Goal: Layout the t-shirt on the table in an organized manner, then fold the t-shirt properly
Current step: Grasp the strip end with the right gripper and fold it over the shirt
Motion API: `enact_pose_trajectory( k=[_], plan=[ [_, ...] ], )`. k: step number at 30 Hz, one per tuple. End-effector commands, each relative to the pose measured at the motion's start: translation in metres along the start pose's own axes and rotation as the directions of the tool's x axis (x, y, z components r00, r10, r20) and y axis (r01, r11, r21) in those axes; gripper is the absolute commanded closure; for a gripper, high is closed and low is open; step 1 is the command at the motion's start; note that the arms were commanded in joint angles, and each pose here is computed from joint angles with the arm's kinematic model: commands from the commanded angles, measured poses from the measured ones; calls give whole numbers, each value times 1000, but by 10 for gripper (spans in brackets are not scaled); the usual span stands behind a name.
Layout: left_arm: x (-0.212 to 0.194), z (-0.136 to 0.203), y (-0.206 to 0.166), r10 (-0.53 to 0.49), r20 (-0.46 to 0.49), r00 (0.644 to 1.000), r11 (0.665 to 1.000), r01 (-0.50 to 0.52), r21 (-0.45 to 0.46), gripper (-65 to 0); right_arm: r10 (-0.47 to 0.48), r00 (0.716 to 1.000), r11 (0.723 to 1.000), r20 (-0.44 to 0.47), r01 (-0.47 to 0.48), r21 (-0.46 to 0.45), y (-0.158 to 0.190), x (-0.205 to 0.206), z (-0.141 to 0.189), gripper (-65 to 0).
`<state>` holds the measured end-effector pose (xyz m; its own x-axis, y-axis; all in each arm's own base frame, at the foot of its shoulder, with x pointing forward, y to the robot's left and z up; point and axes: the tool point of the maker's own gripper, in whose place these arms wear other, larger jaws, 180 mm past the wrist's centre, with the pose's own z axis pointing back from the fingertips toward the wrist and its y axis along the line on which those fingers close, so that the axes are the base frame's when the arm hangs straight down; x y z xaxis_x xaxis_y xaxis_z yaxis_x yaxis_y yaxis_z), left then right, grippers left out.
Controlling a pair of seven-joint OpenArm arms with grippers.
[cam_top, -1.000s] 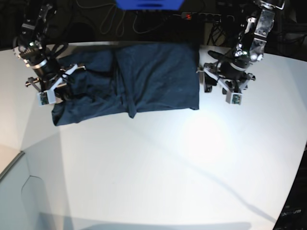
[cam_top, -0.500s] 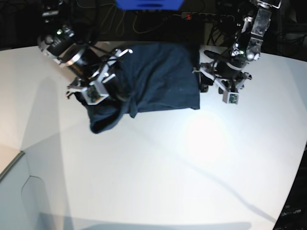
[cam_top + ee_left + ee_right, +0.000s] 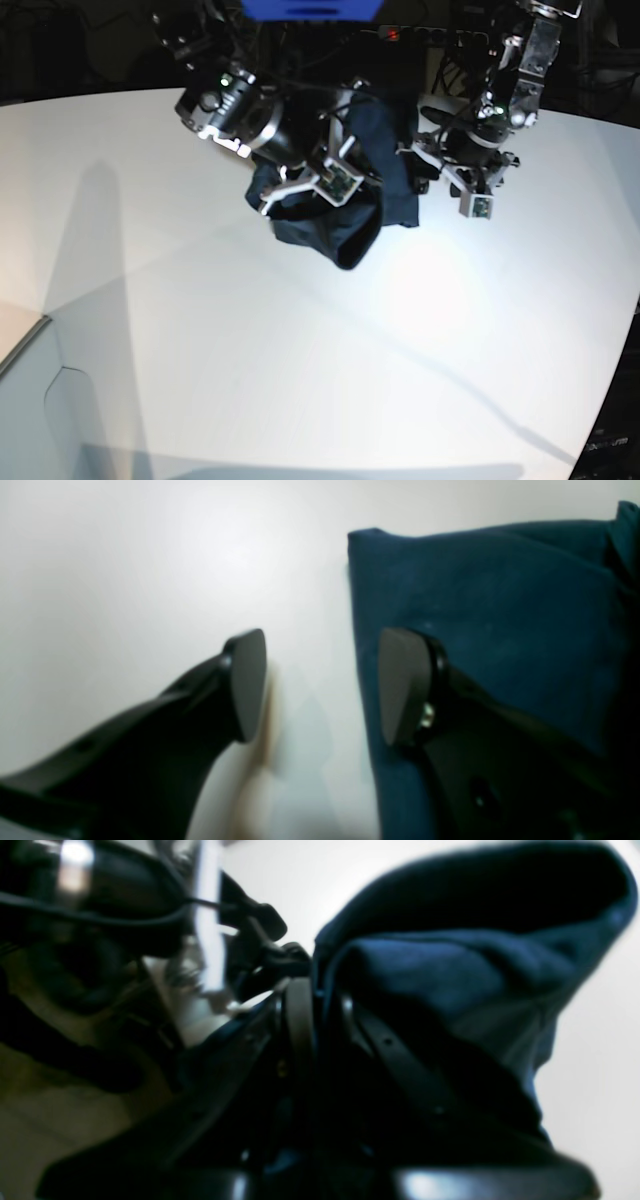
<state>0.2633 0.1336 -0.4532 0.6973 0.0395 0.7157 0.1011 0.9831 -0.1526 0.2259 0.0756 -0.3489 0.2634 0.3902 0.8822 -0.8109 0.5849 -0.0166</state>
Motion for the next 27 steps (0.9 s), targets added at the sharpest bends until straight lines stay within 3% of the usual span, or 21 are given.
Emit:
enact_pose_trajectory(
  k=[1, 5, 11, 19, 24, 27],
  plan=[
    [11, 2, 2, -8, 38, 999, 1000, 8, 0, -343, -6, 998, 1000, 57, 7, -7, -3, 15, -1, 0],
    [7, 7, 4, -8, 34, 999, 1000, 8, 6, -343, -13, 999, 1000, 35, 13, 6, -3, 8, -10, 0],
    [8, 20, 44, 38, 55, 998, 994, -44, 101, -344, -13, 1000, 1000, 21, 12, 12, -5, 3, -15, -4],
    [23, 45, 105, 89, 126, 988, 962, -118, 245, -346, 11, 999, 997, 37, -13, 82, 22, 10, -18, -319],
    [31, 57, 131, 111, 168, 980, 939, -158, 304, -346, 23, 997, 996, 78, -30, 83, 29, 25, -11, -351],
    [34, 61, 140, 115, 182, 977, 931, -170, 323, -346, 29, 995, 999, 95, -30, 12, 6, 32, 0, -351]
  ],
)
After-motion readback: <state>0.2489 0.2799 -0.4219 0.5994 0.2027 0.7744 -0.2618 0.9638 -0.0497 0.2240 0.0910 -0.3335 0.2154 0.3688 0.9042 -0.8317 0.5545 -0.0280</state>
